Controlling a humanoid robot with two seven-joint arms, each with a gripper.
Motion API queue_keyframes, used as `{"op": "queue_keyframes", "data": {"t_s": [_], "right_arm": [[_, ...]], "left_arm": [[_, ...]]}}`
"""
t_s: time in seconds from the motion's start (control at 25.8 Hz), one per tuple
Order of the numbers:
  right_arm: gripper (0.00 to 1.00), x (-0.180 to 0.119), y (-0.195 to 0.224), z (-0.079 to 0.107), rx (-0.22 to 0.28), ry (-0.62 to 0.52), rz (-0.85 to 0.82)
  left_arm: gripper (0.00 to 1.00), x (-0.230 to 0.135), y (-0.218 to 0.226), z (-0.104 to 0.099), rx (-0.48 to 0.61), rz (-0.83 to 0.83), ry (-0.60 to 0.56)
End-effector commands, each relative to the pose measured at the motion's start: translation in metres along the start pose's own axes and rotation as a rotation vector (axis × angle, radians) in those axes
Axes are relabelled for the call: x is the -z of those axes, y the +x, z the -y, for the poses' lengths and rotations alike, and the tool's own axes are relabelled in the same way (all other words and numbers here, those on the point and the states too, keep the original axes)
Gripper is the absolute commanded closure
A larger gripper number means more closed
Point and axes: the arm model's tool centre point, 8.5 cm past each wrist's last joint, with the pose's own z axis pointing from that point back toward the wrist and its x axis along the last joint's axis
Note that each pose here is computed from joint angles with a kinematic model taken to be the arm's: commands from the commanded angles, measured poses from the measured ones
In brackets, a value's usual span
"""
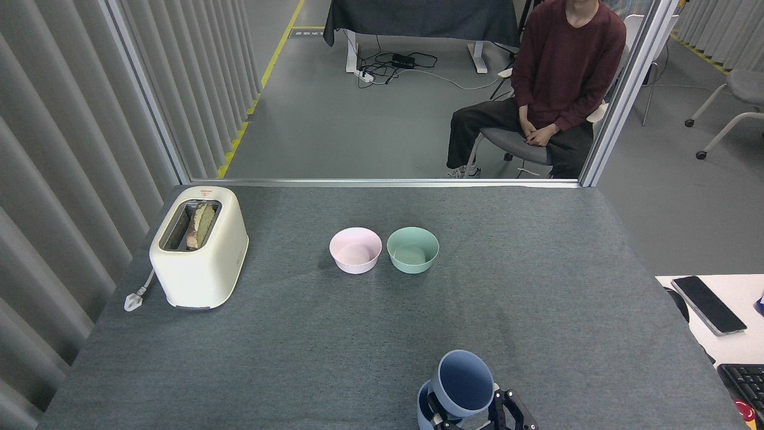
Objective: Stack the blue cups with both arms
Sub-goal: 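Carry the cup over the placed blue cup and lower it inside, then release the cup and withdraw the right gripper toward the robot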
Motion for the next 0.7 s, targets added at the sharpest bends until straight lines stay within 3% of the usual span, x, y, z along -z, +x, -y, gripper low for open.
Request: {"op": "queue_keyframes", "data": {"t_s": [0.0,0.04,0.08,0.5,0.58,0.66], "right_arm": [[0.63,0.0,0.0,0.0,0.001,0.0,0.002],[0.38,0.0,-0.001,0.0,0.0,-0.001,0.0],[0.0,0.0,-0.001,0.001,0.0,-0.005,0.0],[0.0,0.004,-0.002,0.007,0.023,-0.038,-0.01],[0.0,0.01,-0.011,0.019,0.032,-0.102,-0.047],[0.0,0.018,-0.044,0.047,0.063,-0.255,-0.139]], "left_arm": [[0.0,0.0,0.0,-0.001,0.001,0.001,0.002],[0.0,0.0,0.0,-0.001,0.001,0.001,0.002],[0.01,0.0,0.0,-0.001,0.001,0.001,0.002],[0.0,0.001,0.0,-0.001,0.0,0.001,0.006],[0.0,0.002,0.0,-0.001,0.0,0.001,0.007],[0.01,0.002,0.001,-0.002,-0.001,0.001,0.01]]}}
